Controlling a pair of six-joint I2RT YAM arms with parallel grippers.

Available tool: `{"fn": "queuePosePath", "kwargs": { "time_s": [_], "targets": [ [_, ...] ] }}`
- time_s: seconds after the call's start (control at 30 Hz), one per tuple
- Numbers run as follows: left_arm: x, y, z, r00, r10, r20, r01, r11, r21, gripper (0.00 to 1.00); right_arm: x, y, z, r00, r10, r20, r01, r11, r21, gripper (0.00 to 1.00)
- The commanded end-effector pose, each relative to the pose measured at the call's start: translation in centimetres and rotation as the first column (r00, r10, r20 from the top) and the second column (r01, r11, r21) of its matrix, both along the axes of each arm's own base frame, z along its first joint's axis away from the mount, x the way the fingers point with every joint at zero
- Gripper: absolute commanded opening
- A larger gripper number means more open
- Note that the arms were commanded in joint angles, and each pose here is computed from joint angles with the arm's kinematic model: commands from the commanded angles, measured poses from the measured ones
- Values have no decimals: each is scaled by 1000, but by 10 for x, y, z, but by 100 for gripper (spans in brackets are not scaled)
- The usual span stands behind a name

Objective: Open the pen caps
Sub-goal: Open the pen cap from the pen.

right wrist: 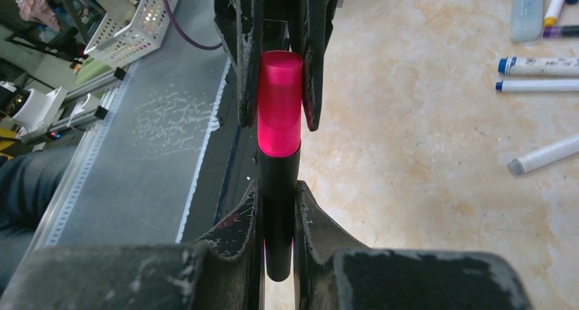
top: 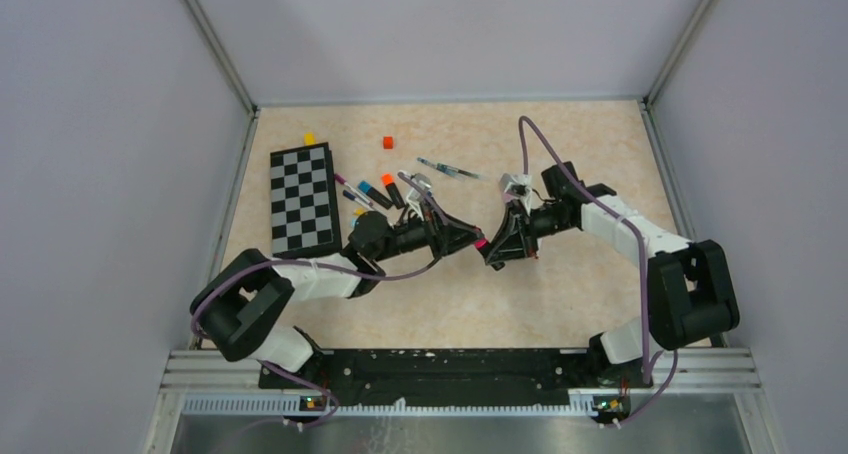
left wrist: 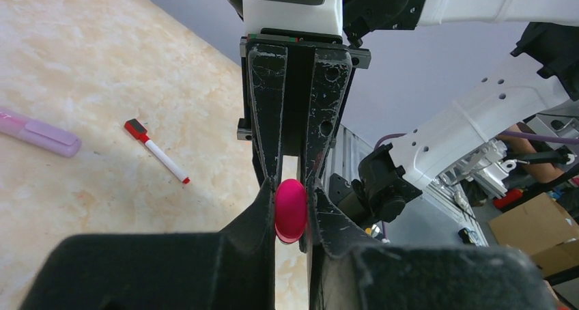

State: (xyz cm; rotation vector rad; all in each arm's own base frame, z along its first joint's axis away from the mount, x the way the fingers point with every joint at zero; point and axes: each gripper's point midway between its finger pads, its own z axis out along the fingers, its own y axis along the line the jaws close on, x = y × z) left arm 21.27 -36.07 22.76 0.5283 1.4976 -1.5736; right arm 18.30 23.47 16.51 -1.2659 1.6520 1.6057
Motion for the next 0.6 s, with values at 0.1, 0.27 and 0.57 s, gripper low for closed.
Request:
{"fn": "queuePosePath", "kwargs": {
  "time_s": [0.1, 0.27, 0.57],
  "targets": [
    [60, 73, 131, 934, 298, 198, -235, 928, -288, 0, 1, 4, -11, 999, 35, 0, -35, 999, -28, 0],
    [81, 110, 169, 882, 416, 221, -315, 870, -378, 0, 1, 4, -18, 999, 44, -31, -45, 998, -49, 0],
    [88, 146, 195, 797, 568, 203, -432, 773, -465, 0, -1, 11, -32, 995, 50, -86, -58, 994, -95, 0]
  ]
}}
